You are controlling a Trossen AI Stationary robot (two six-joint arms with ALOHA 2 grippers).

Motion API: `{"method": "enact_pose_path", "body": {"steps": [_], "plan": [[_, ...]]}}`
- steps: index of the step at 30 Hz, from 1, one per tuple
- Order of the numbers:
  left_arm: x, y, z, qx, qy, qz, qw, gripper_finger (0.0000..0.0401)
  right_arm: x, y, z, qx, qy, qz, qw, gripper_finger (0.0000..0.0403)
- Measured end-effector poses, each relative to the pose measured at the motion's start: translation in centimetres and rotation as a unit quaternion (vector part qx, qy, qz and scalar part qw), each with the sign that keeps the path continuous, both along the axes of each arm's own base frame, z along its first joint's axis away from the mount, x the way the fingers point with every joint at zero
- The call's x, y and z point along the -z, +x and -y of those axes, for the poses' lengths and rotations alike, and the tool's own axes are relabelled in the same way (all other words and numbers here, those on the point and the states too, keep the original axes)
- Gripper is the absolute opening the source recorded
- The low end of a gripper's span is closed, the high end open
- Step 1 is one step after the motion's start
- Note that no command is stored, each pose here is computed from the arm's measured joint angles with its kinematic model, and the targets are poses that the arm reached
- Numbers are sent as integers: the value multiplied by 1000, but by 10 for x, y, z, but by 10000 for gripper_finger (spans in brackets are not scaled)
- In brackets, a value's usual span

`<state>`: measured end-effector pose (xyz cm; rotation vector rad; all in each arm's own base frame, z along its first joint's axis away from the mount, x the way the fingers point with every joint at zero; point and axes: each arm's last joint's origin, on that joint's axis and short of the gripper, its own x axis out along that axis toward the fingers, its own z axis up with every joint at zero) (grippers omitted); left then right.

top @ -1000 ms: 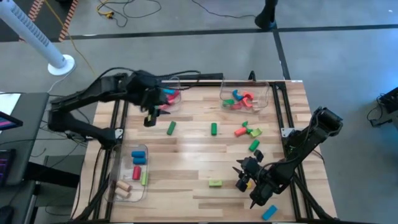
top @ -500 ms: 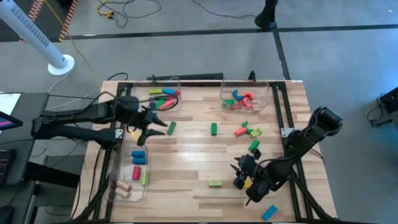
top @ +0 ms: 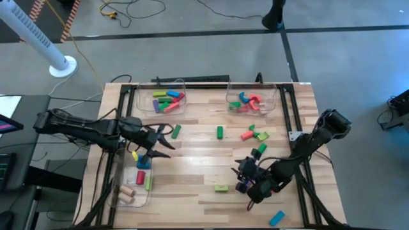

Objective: Sort blocks by size
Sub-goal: Put the dark blue rectangular block into the top left transparent bin

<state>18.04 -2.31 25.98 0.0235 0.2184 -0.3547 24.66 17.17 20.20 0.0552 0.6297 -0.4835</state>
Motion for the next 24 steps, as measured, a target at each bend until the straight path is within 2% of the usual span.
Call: {"method": "enact_pose_path", "body": {"steps": [9,16,24], "plan": [[-7,-1,17,9,38,55,998,158,1,13,23,42,-8,-10,999,189],[-2,4,21,18,66,49,996,158,2,17,39,72,-15,-26,997,189],[13,21,25,24,93,28,995,158,4,22,62,104,-30,-57,992,189]]}}
